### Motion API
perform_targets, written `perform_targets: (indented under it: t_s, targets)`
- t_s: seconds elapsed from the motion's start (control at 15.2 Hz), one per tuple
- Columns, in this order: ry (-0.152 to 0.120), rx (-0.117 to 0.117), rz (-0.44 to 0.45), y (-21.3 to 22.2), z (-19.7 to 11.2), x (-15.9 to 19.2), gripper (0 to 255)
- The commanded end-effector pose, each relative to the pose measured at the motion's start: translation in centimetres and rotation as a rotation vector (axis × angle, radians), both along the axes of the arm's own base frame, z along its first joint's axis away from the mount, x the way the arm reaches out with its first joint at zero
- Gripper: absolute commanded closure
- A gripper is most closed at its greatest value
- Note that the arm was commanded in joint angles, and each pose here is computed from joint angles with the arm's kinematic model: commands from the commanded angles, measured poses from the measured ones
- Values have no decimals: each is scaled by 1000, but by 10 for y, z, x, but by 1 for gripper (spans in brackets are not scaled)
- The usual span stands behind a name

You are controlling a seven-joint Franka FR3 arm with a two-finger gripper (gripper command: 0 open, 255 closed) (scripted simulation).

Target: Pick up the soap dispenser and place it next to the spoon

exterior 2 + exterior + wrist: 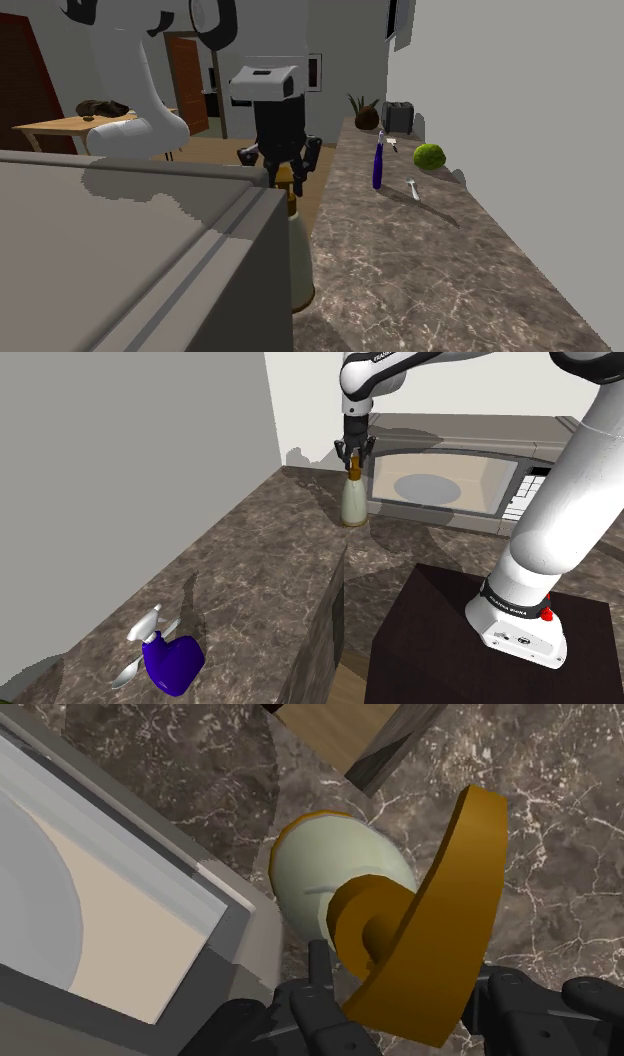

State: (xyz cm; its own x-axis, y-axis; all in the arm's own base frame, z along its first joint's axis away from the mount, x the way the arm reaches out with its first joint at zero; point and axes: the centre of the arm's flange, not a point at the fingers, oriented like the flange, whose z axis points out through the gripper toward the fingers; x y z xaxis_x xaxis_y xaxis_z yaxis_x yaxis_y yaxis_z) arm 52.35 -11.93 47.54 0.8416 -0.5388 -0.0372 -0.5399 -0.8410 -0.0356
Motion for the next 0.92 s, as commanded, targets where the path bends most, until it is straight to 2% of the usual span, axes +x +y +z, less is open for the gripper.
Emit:
perform_targets:
  t_s: [0.0,0.86]
  targets:
    - [-1,0,0,1,11,0,255]
    - [-1,0,0,1,80,0,255]
